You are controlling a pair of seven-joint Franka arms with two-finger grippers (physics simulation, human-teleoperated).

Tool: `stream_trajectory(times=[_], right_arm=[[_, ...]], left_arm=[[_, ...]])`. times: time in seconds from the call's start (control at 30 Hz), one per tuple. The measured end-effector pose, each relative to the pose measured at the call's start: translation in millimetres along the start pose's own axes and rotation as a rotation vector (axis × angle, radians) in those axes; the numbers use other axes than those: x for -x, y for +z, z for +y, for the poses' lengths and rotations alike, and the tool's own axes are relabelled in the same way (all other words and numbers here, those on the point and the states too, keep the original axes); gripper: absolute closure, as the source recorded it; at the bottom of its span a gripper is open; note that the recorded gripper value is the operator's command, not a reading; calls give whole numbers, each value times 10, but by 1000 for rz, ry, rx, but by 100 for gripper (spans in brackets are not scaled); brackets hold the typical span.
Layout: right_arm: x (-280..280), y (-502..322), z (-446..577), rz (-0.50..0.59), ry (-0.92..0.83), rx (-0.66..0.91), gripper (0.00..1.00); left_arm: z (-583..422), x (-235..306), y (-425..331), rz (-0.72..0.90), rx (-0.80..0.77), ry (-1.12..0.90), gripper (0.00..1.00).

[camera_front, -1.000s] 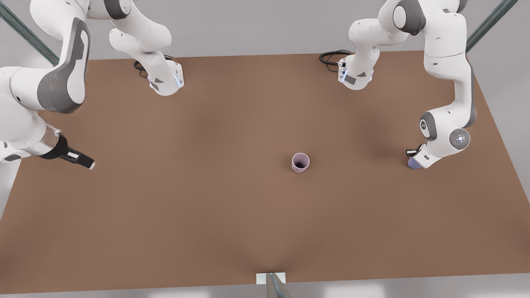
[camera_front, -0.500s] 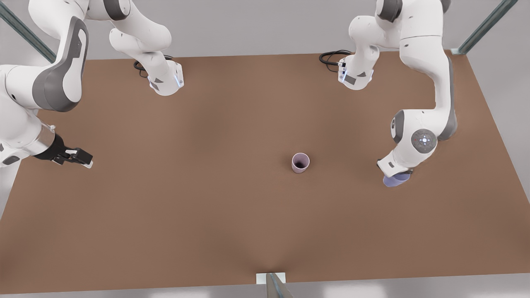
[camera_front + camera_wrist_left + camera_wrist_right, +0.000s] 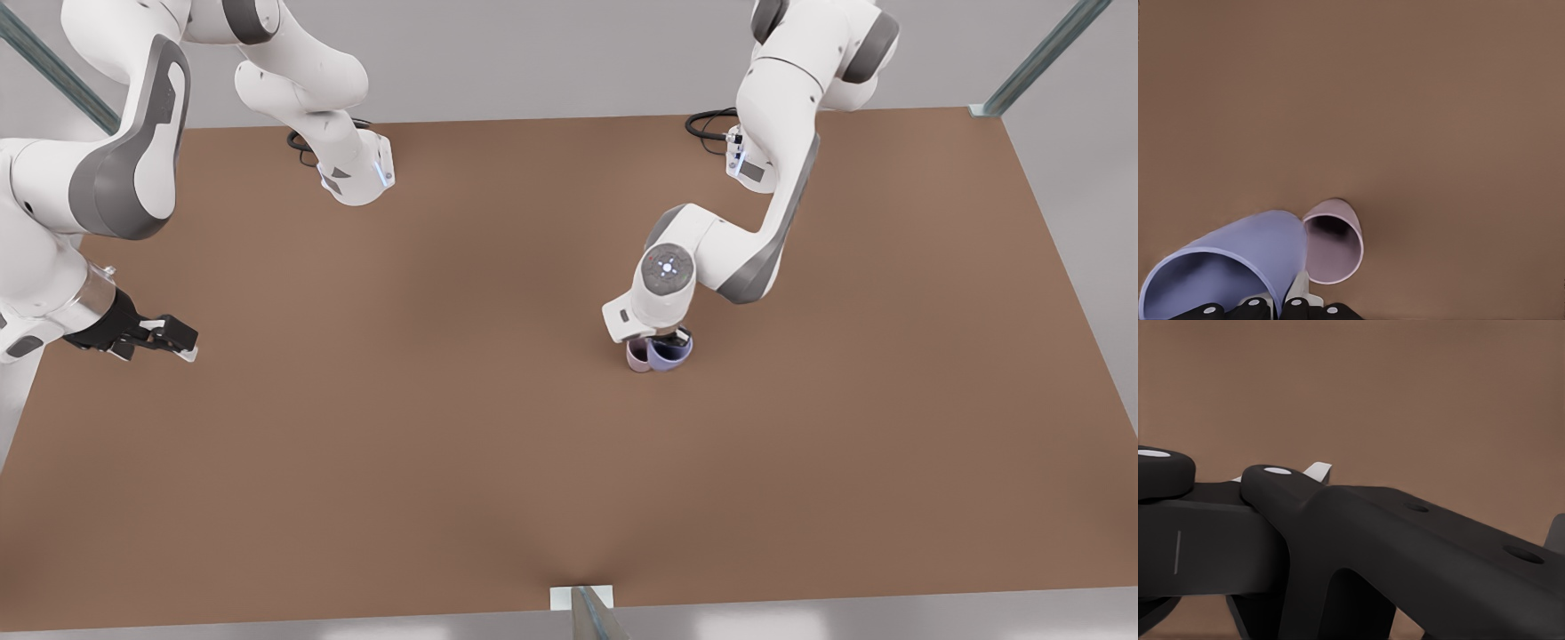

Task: Stack the cups, with the pink cup at the bottom and the purple cup at the top

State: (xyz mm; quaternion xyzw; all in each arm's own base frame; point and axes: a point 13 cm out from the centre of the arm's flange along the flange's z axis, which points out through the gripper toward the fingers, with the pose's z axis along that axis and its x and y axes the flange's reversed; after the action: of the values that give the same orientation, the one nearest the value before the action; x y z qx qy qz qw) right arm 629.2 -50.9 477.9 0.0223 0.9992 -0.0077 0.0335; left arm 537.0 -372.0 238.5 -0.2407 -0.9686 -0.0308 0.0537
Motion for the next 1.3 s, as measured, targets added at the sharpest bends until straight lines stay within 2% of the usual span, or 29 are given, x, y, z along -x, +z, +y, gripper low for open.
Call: stream_trajectory(times=[0.8, 0.87, 0.93, 1.23, 1.27, 1.3], right_arm=[[-11, -176, -105, -26, -37, -3, 0], [-12, -177, -121, -26, -36, -3, 0], [-14, -183, -127, -27, -37, -3, 0], [-12, -177, -121, -26, -44, -4, 0], [-11, -177, -119, -27, -44, -4, 0], [-10, -177, -119, -27, -45, -4, 0]], left_arm=[[-405, -44, 316, 36, 8, -216, 78], [-408, -41, 335, 37, 7, -226, 64], [-404, -38, 353, 39, 6, -235, 56], [-402, -33, 357, 37, 7, -260, 55], [-401, -32, 348, 36, 7, -261, 42], [-397, -31, 327, 34, 7, -263, 0]])
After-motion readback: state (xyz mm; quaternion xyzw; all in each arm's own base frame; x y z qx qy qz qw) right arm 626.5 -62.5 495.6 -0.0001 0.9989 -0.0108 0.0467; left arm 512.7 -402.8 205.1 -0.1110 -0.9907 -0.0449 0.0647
